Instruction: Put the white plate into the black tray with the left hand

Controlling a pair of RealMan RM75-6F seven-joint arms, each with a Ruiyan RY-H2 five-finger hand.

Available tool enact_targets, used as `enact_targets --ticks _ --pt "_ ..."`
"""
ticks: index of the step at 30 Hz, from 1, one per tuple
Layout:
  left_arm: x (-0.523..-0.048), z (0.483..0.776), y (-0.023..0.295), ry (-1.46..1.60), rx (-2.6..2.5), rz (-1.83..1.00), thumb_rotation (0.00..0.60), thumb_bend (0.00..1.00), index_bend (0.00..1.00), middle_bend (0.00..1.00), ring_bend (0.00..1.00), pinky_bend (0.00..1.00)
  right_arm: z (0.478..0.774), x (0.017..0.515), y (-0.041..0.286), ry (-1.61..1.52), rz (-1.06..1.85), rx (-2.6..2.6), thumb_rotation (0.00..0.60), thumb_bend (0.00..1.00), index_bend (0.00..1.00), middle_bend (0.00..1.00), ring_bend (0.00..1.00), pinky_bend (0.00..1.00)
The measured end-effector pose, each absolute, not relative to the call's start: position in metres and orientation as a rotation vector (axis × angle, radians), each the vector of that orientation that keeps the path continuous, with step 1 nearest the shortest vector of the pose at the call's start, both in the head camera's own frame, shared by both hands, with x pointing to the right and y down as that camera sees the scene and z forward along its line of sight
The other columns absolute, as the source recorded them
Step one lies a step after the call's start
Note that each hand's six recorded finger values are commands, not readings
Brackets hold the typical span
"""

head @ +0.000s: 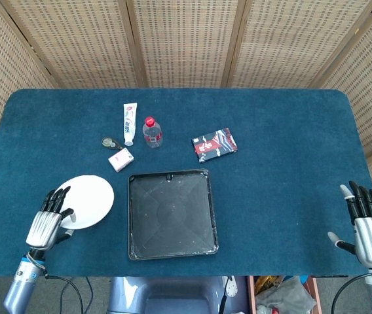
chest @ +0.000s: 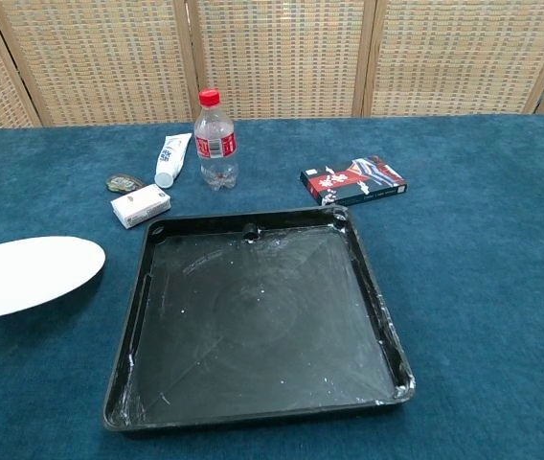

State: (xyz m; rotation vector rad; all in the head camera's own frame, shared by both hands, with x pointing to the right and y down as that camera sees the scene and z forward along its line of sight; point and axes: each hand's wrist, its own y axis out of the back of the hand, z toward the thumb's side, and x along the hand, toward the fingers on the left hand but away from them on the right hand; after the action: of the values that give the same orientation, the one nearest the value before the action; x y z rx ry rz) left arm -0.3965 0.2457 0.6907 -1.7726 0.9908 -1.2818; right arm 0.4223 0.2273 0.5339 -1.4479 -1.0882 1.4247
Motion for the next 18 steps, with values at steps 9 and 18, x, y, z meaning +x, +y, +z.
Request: enact_targets --ticks 9,18 --pt "-0.379 0.654 0.208 1.152 -1.775 -1.118 0.600 0.56 0.73 0.00 0.00 0.00 0.534 0.423 0.227 -1.090 1.428 -1.447 0.600 0.00 0.00 0.00 0.00 0.00" --pt "-0.309 0.605 0.179 1.162 -1.830 -0.823 0.600 0.56 0.74 0.00 0.00 0.00 0.537 0.424 0.226 -1.088 1.438 -1.446 0.600 0.00 0.00 0.00 0.00 0.00"
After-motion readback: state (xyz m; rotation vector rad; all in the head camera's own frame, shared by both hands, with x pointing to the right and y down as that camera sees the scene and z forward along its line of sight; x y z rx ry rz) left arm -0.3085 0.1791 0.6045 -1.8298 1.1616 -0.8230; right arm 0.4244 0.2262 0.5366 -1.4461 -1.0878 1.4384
